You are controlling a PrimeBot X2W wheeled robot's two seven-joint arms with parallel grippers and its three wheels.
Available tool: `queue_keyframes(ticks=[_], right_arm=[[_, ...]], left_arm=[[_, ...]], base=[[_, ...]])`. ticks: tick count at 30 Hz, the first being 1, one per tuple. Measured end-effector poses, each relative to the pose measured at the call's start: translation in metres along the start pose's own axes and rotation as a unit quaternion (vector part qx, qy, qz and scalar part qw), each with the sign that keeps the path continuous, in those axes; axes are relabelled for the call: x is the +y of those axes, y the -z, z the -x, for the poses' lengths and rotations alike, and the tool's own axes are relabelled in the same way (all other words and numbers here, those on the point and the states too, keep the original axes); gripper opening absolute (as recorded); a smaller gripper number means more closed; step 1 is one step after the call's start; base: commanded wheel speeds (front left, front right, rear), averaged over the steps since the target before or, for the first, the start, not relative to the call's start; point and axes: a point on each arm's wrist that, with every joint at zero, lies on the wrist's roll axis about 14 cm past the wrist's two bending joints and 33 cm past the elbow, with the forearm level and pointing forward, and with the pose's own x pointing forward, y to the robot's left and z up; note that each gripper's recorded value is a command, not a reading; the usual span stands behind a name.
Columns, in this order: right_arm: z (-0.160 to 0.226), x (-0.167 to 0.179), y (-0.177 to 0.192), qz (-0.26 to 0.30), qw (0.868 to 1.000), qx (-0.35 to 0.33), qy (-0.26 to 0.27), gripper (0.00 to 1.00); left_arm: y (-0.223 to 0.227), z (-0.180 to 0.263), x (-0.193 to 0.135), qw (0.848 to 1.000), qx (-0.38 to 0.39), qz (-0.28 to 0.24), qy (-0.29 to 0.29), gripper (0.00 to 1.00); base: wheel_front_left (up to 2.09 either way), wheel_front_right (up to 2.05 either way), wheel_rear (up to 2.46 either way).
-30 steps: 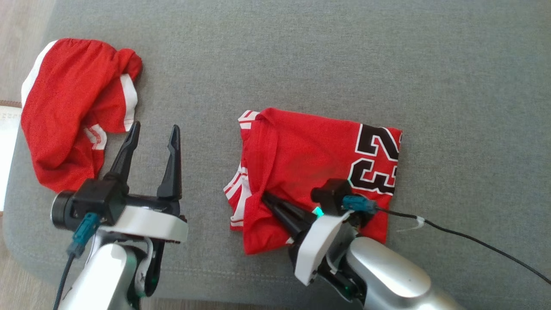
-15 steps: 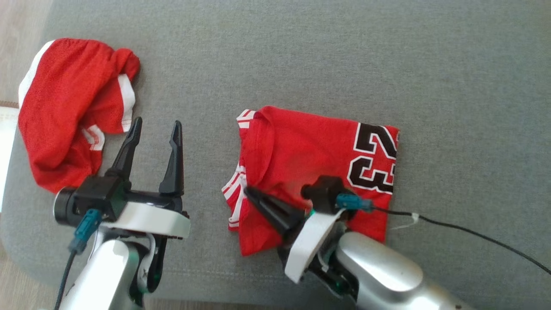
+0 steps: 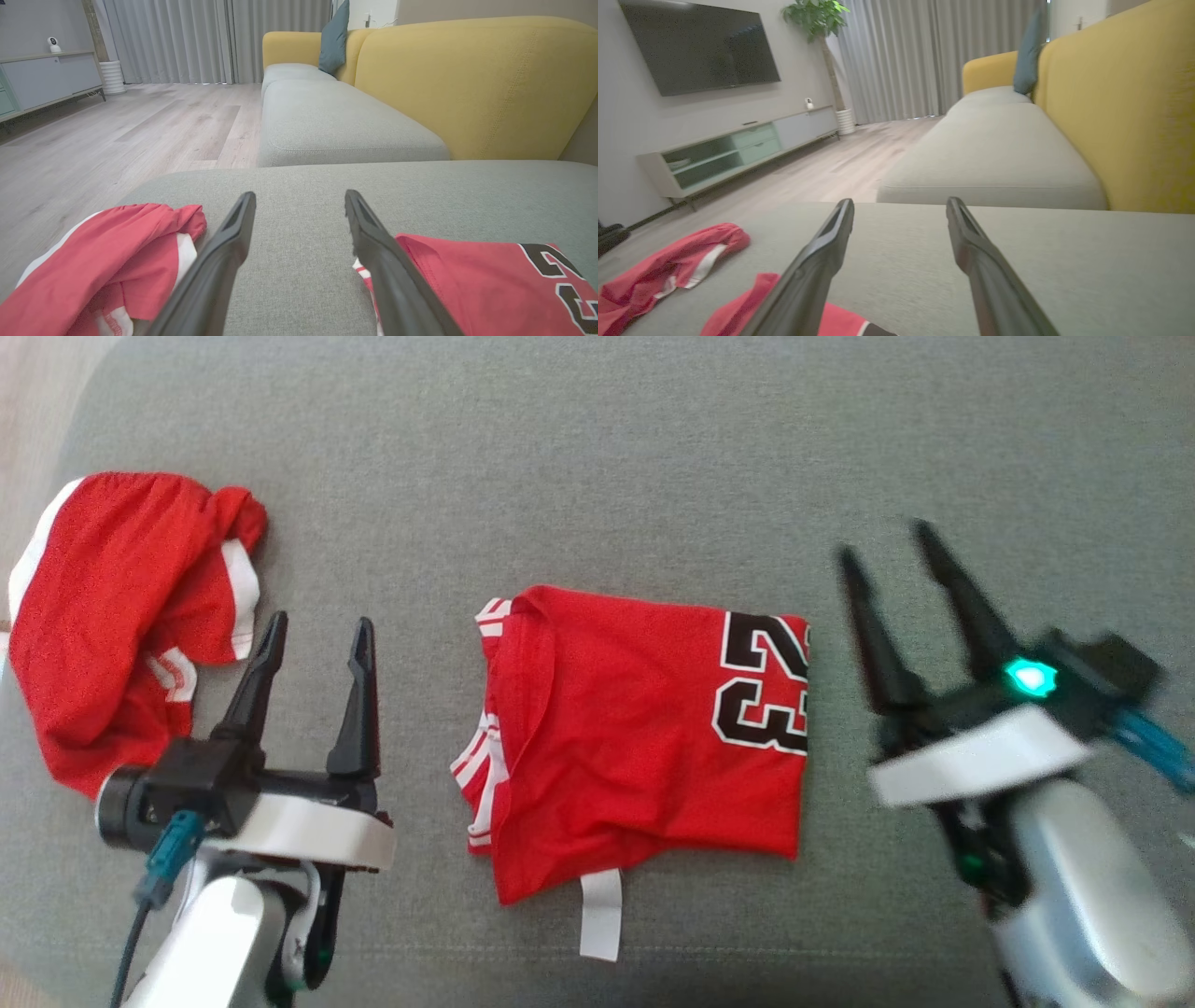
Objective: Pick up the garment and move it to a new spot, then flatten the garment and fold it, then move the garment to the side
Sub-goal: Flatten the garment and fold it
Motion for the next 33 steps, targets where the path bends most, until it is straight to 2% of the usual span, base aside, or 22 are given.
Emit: queue_keyframes(ticks=[4, 9, 24, 33], right_arm=[[0.029, -0.033, -0.013, 0.026, 0.998, 0.001, 0.064, 1.00], [0.054, -0.041, -0.026, 0.032, 0.995, 0.000, 0.098, 1.00], [0.114, -0.028, -0.030, 0.024, 0.991, 0.016, 0.129, 1.00], [0.133, -0.024, -0.033, 0.022, 0.990, 0.014, 0.138, 1.00]], left_arm=[[-0.006, -0.001, 0.000, 1.000, -0.009, -0.004, 0.004, 1.00], [-0.016, 0.003, -0.003, 1.000, -0.022, -0.009, 0.007, 1.00], [-0.023, 0.045, -0.004, 0.999, -0.012, -0.031, 0.012, 1.00], [-0.029, 0.060, -0.004, 0.999, -0.013, -0.034, 0.008, 1.00]], base=[[0.00, 0.00, 0.00], [0.00, 0.00, 0.00], [0.00, 0.00, 0.00], [0.00, 0.00, 0.00]])
